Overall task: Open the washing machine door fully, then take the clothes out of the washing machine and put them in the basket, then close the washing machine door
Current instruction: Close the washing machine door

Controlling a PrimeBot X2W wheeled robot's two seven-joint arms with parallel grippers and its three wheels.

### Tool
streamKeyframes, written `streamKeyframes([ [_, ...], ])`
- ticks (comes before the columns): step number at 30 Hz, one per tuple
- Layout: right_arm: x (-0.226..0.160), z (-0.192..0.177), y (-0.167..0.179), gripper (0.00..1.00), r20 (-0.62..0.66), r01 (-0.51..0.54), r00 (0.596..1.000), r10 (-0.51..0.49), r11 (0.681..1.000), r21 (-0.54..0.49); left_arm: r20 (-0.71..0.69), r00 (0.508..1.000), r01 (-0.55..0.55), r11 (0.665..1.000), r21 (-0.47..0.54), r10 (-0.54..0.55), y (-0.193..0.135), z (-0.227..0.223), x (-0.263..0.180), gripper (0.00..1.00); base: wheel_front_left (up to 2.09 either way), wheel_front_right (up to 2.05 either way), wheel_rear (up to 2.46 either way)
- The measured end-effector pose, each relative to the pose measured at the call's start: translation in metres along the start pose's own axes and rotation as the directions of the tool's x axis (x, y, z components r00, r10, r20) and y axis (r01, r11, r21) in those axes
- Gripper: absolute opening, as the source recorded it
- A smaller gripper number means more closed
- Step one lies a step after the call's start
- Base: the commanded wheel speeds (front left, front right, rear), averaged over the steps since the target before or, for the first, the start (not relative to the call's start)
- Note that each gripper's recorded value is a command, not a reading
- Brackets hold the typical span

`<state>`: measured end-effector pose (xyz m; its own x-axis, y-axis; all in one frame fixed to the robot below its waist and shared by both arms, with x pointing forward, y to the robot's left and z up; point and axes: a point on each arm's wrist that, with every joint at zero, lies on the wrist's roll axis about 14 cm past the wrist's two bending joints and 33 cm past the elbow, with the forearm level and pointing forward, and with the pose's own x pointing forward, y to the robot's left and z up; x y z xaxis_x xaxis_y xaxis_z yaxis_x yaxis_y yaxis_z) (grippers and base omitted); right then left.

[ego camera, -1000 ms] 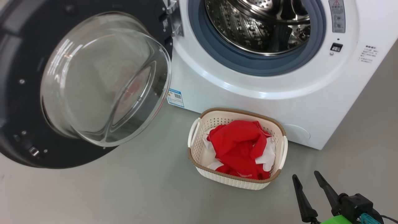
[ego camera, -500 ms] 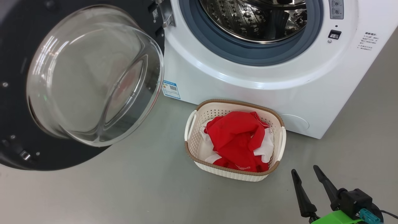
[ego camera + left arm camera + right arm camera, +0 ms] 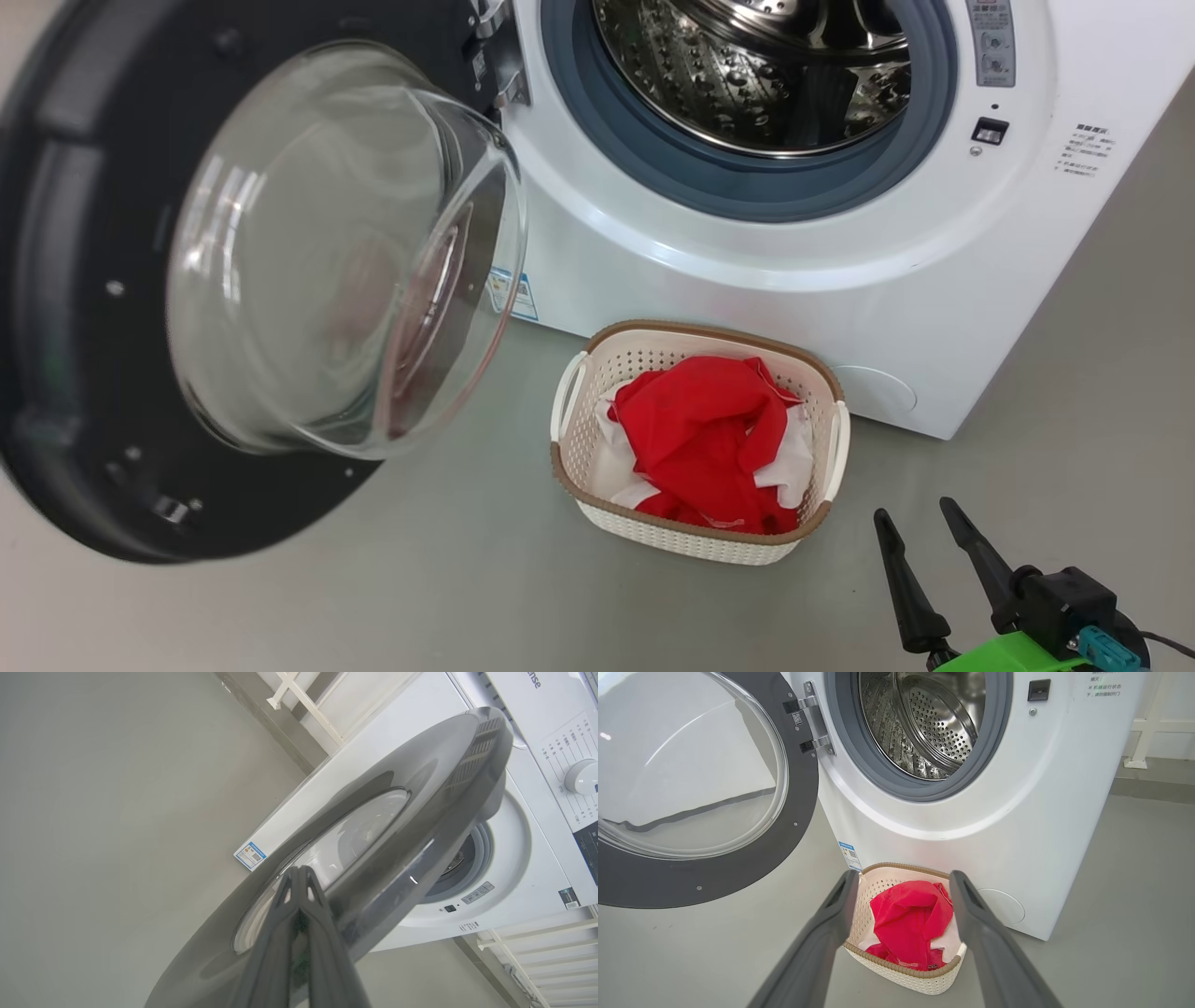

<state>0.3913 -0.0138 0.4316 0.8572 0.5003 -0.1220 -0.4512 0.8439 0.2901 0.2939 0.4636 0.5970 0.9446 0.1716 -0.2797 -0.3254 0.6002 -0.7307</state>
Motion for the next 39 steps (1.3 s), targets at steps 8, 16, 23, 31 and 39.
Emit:
streamKeyframes([
  [8, -0.005, 0.007, -0.001, 1.0, 0.021, 0.01, 1.0, -0.01, 1.0, 0.0, -0.091, 0.984, 0.16, 0.986, 0.045, -0.155, -0.04, -0.037, 0.0, 0.0, 0.0, 0.0, 0.0],
  [16, -0.011, 0.01, -0.005, 1.0, 0.03, 0.03, 0.999, -0.031, 0.999, 0.009, -0.158, 0.939, 0.319, 0.945, 0.076, -0.305, -0.087, -0.061, -0.002, 0.0, 0.0, 0.0, 0.0],
  [23, -0.017, 0.013, -0.012, 1.0, 0.041, 0.054, 0.998, -0.054, 0.998, 0.011, -0.232, 0.878, 0.447, 0.89, 0.088, -0.418, -0.129, -0.088, -0.001, 0.0, 0.0, 0.0, 0.0],
  [31, -0.022, 0.016, -0.019, 1.0, 0.054, 0.081, 0.995, -0.082, 0.997, 0.02, -0.322, 0.794, 0.565, 0.821, 0.079, -0.516, -0.171, -0.129, 0.001, 0.0, 0.0, 0.0, 0.0],
  [39, -0.027, 0.017, -0.026, 1.0, 0.059, 0.103, 0.993, -0.105, 0.994, 0.027, -0.356, 0.728, 0.643, 0.764, 0.057, -0.586, -0.206, -0.156, 0.007, 0.0, 0.0, 0.0, 0.0],
])
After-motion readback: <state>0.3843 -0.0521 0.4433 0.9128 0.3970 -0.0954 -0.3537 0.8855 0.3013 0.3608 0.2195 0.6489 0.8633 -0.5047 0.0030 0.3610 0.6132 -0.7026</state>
